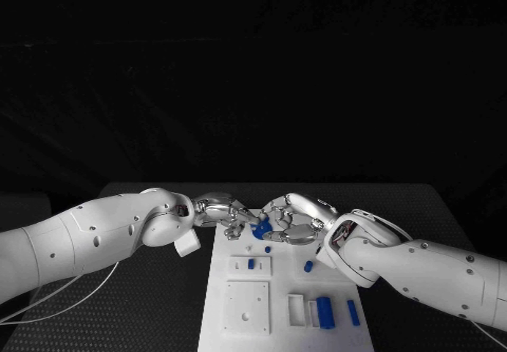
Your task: Assemble the parts on the task board
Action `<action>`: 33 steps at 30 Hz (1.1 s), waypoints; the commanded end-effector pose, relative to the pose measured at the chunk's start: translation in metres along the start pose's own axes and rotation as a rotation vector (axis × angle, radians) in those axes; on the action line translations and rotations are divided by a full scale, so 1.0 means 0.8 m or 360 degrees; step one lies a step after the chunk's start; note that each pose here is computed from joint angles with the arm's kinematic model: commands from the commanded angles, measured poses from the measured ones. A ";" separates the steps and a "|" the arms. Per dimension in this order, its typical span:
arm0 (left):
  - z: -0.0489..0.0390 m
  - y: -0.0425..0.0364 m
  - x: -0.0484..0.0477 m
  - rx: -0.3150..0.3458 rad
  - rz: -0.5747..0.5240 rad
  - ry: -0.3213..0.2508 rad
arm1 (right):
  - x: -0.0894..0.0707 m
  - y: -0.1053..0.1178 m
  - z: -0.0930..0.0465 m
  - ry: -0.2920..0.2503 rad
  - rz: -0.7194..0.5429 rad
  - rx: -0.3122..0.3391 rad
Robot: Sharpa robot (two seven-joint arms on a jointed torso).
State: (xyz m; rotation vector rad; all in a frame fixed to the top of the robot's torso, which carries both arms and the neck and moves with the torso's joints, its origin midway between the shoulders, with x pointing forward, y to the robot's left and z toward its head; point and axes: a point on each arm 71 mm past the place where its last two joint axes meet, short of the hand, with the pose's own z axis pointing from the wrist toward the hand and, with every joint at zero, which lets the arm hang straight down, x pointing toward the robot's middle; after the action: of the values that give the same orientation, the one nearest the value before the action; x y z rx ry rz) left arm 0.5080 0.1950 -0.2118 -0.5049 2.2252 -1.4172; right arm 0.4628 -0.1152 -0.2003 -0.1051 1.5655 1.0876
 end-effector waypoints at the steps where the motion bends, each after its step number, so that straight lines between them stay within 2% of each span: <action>1: 0.001 -0.0014 0.008 0.0021 0.0047 0.0088 | 0.000 0.009 0.000 -0.0051 0.0046 -0.0065; 10: 0.002 -0.0023 0.014 0.0015 0.0063 0.0128 | -0.001 0.012 0.000 -0.0101 -0.0003 -0.0080; 26: 0.002 -0.0035 0.011 0.0042 -0.0001 0.0096 | 0.008 0.017 0.001 -0.0016 -0.0099 -0.0117; 33: 0.001 -0.0042 0.008 0.0064 -0.0041 0.0067 | 0.010 0.018 0.000 -0.0011 -0.0105 -0.0124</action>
State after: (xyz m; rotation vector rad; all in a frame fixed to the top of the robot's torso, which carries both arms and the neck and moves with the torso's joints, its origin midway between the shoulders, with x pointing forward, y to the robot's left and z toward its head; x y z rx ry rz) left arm 0.5028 0.1906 -0.2125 -0.4643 2.2548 -1.4483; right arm 0.4536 -0.1050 -0.1980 -0.1709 1.4993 1.0990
